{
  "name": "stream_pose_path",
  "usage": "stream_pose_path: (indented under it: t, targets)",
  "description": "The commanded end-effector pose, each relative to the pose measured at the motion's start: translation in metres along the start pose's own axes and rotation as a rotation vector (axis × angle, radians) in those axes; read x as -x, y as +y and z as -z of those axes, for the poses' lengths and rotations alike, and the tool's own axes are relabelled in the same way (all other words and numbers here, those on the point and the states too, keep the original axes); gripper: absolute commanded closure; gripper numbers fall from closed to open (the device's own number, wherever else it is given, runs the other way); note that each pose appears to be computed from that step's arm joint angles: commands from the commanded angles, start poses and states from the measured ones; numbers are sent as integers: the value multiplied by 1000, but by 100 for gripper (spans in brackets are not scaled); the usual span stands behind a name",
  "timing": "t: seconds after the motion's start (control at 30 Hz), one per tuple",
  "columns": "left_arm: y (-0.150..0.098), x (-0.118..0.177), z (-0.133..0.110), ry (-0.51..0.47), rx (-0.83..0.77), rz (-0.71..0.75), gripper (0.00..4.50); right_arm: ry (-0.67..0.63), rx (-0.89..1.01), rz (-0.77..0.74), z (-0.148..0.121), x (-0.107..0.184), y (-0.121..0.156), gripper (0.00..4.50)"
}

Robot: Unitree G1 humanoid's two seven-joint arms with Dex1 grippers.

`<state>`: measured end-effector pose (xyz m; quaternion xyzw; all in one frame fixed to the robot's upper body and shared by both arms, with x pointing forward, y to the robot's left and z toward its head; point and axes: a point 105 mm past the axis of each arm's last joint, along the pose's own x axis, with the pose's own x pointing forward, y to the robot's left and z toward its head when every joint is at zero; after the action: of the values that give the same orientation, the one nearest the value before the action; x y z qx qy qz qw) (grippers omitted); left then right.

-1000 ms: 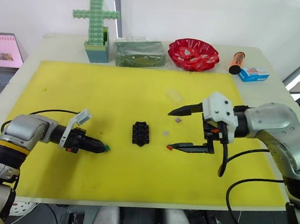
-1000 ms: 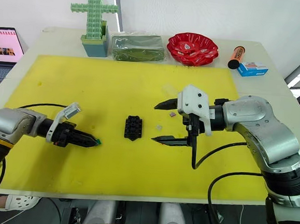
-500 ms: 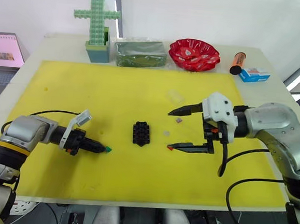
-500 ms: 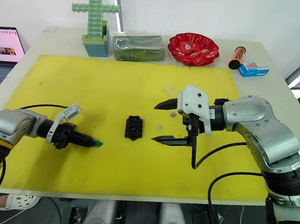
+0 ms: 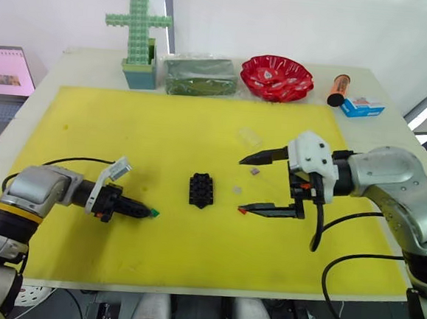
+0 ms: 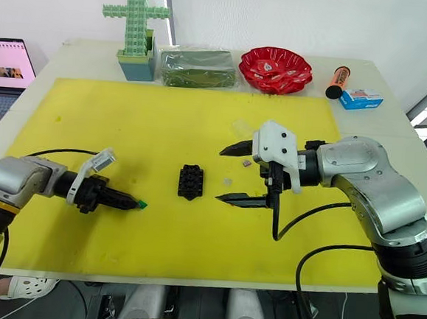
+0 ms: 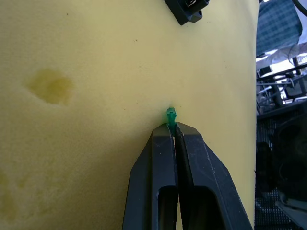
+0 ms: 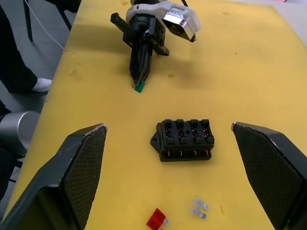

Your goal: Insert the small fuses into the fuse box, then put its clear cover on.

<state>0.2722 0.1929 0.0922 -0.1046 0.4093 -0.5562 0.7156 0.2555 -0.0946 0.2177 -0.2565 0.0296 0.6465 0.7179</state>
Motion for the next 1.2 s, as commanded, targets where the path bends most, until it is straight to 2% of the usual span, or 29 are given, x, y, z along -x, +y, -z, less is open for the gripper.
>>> stream_pose_path:
  t: [0.03,0.33,0.4,0.53,0.7,0.93,0.97,1.0,1.07,1.2]
  targets:
    - [-4,1,-4,-35,-13,3,444,-12,38,8,-10,2,0,0]
    - [-16,16,-18,-136,-55,-5,444,-30,-4,14,-11,1,-1,0]
    - [-22,20,-27,-181,-87,-8,444,-32,-28,32,-11,2,-4,0]
    - [-46,27,-63,-338,-257,-10,444,-14,-113,100,-13,3,-16,0]
    - [-87,22,-107,-532,-503,35,444,-108,-225,58,-44,3,-29,0]
    - [-121,3,-122,-585,-616,137,444,-131,-339,-35,-68,-5,-33,0]
    - [-123,3,-123,-584,-624,142,450,-120,-345,-37,-68,-7,-33,46]
    - [-125,2,-123,-585,-629,147,450,-107,-350,-40,-67,-8,-33,64]
    - [-128,2,-124,-588,-642,151,450,-82,-371,-51,-66,-10,-33,129]
    - [-129,1,-124,-581,-650,153,450,-66,-414,-70,-68,-14,-35,129]
